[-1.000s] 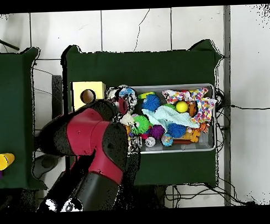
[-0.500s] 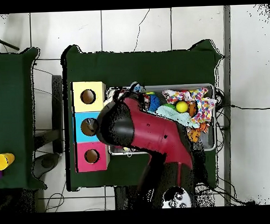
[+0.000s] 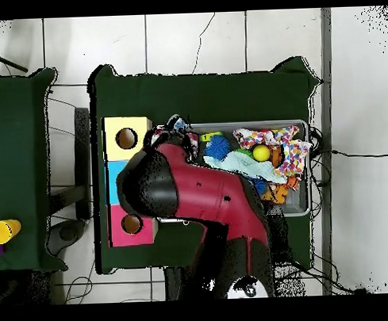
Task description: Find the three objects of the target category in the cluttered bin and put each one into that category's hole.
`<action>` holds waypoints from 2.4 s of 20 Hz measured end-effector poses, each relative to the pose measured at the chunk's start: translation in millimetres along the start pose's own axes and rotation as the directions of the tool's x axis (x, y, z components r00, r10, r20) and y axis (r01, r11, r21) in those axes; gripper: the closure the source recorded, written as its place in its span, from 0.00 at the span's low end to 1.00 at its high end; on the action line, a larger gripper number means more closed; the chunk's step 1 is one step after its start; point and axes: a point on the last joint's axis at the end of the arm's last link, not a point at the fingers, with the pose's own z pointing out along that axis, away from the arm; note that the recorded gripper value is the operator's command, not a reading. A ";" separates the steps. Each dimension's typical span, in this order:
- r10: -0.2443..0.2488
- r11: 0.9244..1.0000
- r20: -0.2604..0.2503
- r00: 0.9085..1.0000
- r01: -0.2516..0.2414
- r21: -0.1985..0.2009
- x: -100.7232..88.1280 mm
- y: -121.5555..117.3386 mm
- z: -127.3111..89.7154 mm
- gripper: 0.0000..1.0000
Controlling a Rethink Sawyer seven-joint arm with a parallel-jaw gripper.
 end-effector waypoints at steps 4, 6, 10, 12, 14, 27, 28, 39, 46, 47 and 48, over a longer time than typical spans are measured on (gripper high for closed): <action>-0.048 0.999 0.017 0.999 0.049 -0.025 0.0 24.1 -7.7 1.00; -0.060 0.998 0.020 0.998 0.061 -0.031 0.4 30.3 -9.1 1.00; -0.082 0.995 0.029 0.996 0.083 -0.046 0.2 42.0 -12.3 1.00; -0.088 0.994 0.032 0.996 0.090 -0.055 -0.3 47.9 -13.6 1.00; -0.092 0.994 0.033 0.995 0.093 -0.060 -0.2 50.8 -13.5 1.00; -0.101 0.992 0.053 0.993 0.105 -0.073 5.3 59.4 -9.4 1.00; -0.102 0.992 0.054 0.993 0.105 -0.073 5.8 59.5 -9.1 1.00; -0.108 0.991 0.052 0.993 0.112 -0.071 8.8 59.6 -4.9 1.00; -0.117 0.990 0.063 0.991 0.122 -0.070 13.9 64.4 7.8 1.00; -0.119 0.990 0.065 0.991 0.124 -0.070 14.7 65.5 9.5 1.00; -0.122 0.989 0.068 0.990 0.127 -0.070 16.0 67.3 12.1 1.00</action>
